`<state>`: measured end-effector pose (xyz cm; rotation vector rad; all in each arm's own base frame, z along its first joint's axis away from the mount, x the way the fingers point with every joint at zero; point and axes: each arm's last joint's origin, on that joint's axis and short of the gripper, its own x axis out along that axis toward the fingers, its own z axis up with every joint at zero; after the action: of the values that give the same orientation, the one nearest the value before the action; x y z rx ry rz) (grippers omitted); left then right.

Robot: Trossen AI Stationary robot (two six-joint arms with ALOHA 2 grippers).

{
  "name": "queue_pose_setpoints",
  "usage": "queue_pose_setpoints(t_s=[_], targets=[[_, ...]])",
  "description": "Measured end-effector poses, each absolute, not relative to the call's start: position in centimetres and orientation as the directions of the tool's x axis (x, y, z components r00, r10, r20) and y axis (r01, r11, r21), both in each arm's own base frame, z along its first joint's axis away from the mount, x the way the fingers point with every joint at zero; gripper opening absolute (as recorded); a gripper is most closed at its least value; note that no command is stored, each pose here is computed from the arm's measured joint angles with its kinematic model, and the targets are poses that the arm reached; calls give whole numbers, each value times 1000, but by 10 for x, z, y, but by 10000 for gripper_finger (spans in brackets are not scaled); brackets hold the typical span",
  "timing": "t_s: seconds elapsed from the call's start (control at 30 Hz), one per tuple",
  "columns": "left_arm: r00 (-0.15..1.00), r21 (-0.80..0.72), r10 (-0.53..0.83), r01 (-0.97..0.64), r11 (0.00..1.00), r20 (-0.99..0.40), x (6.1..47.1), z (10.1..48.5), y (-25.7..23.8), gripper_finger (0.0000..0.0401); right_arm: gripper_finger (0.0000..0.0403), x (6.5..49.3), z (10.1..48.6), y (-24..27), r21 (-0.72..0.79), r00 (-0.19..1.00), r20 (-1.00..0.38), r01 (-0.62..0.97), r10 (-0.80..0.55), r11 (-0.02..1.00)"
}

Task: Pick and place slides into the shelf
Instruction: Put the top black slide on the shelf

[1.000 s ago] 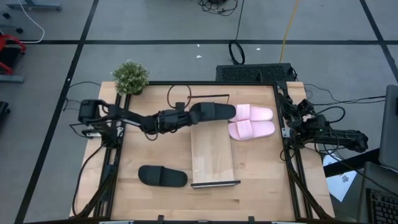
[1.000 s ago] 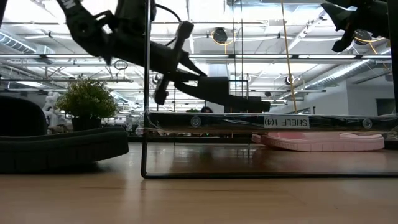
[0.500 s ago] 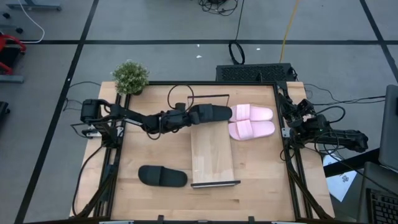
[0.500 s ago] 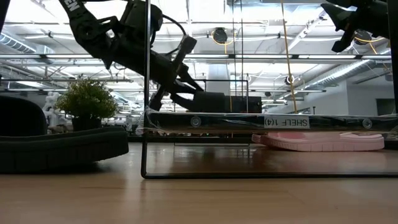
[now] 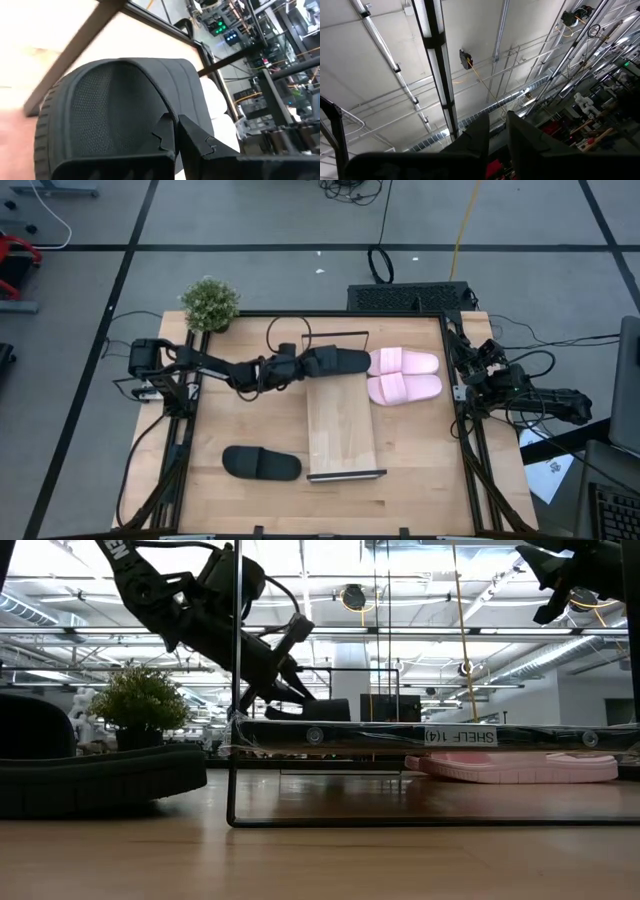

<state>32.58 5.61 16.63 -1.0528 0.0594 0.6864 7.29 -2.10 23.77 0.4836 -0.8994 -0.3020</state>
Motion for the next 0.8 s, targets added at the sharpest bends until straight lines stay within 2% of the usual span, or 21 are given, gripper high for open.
queue_pose_setpoints(t_s=[0.53, 0.8], targets=[[751, -751, 529, -596, 286, -395, 322, 163, 63, 0, 54, 73, 238, -21, 521, 591, 672, 51, -446, 852], [751, -739, 506, -610, 285, -424, 322, 160, 62, 0, 54, 73, 238, -21, 521, 592, 672, 51, -446, 852]])
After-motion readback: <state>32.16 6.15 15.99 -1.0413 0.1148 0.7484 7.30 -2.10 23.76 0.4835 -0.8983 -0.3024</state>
